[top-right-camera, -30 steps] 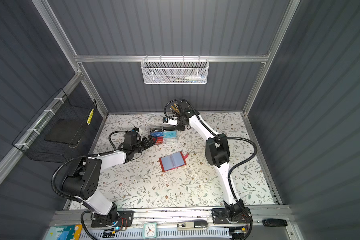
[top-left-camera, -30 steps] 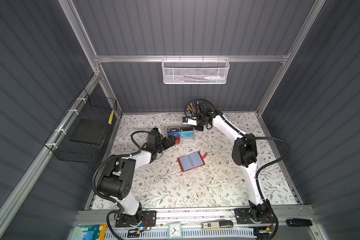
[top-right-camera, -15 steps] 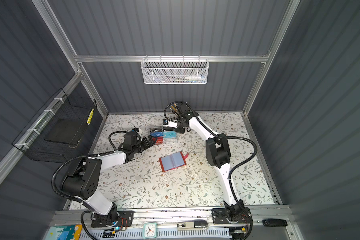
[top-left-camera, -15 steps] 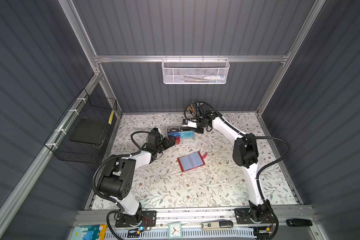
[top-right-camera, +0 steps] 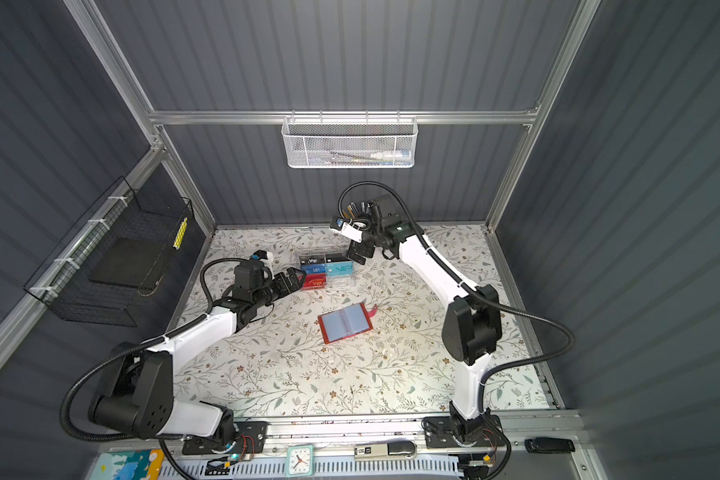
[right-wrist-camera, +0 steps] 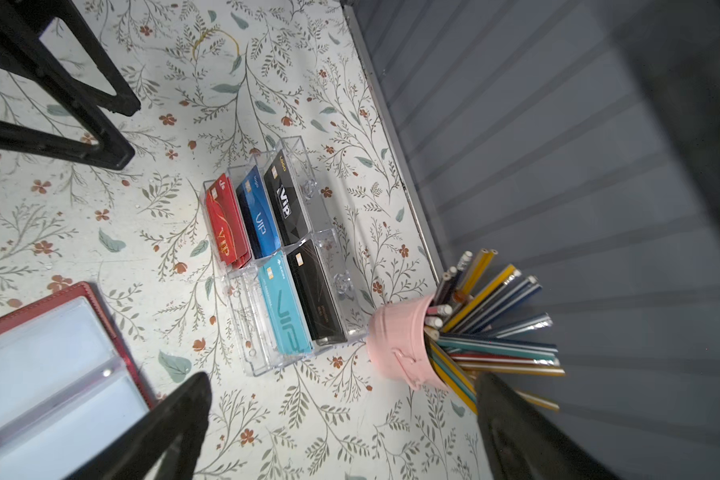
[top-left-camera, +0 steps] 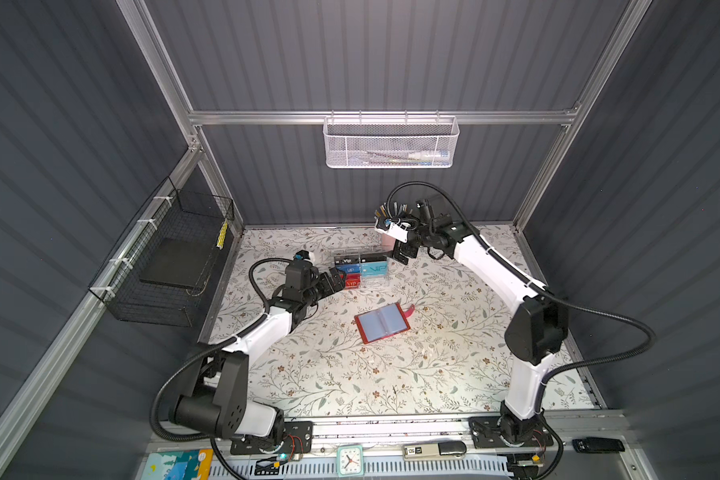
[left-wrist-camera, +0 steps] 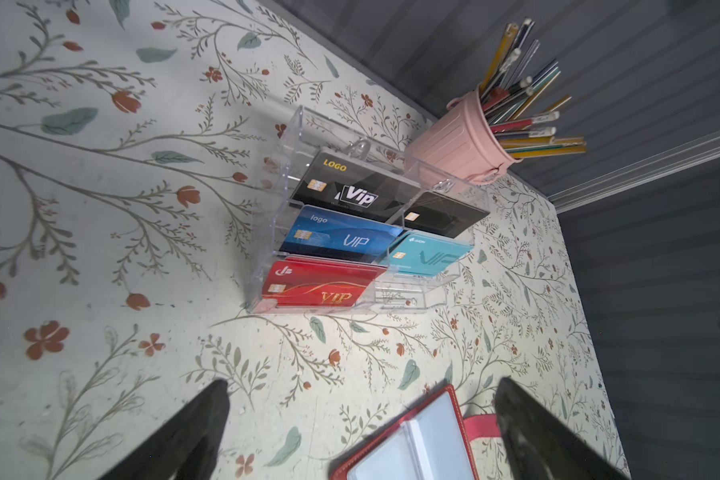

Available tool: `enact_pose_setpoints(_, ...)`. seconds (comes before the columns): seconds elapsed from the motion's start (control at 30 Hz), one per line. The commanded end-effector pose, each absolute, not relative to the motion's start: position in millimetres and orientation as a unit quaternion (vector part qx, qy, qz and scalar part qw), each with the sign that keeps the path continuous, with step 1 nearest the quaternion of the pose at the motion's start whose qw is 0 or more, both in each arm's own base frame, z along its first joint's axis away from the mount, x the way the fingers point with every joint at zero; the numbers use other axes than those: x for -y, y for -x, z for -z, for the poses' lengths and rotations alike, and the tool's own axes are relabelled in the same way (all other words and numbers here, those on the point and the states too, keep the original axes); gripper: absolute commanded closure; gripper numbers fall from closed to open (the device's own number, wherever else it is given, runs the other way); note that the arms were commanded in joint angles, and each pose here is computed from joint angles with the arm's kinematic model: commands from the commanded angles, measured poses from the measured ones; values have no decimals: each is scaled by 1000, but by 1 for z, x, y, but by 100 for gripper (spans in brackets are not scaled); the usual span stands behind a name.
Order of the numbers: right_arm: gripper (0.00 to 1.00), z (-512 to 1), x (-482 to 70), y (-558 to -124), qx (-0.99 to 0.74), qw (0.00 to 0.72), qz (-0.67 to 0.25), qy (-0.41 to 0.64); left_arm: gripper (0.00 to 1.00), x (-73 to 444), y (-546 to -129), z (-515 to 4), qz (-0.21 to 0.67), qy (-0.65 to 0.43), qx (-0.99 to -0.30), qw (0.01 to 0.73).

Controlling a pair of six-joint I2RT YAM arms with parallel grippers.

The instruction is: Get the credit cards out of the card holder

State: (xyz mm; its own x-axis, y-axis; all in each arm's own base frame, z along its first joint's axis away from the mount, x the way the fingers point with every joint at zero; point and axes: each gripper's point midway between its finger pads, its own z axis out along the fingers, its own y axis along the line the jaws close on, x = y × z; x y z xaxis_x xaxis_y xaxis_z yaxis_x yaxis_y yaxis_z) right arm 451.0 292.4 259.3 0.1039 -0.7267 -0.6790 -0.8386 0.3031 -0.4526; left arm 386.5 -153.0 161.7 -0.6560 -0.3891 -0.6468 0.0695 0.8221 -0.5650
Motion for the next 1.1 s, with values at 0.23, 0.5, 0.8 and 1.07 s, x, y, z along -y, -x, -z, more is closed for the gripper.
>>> enact_pose_setpoints(0.23,1,-290,-198,-414,-780,519,-12,349,0,72,-357,-199,56,68,-870,486)
enact_pose_setpoints(0.5,1,-262,-65,-368,-825,556,59,83,0,8,-359,-187,-130,106,-808,564)
enact_pose_setpoints(0.8,1,-186,-9,-340,-800,588,116,-36,0,-1,-381,-117,-157,67,-805,568)
enact_pose_setpoints(1.07,1,-157,20,-345,-764,623,153,-66,0,-19,-389,-99,-160,94,-791,583)
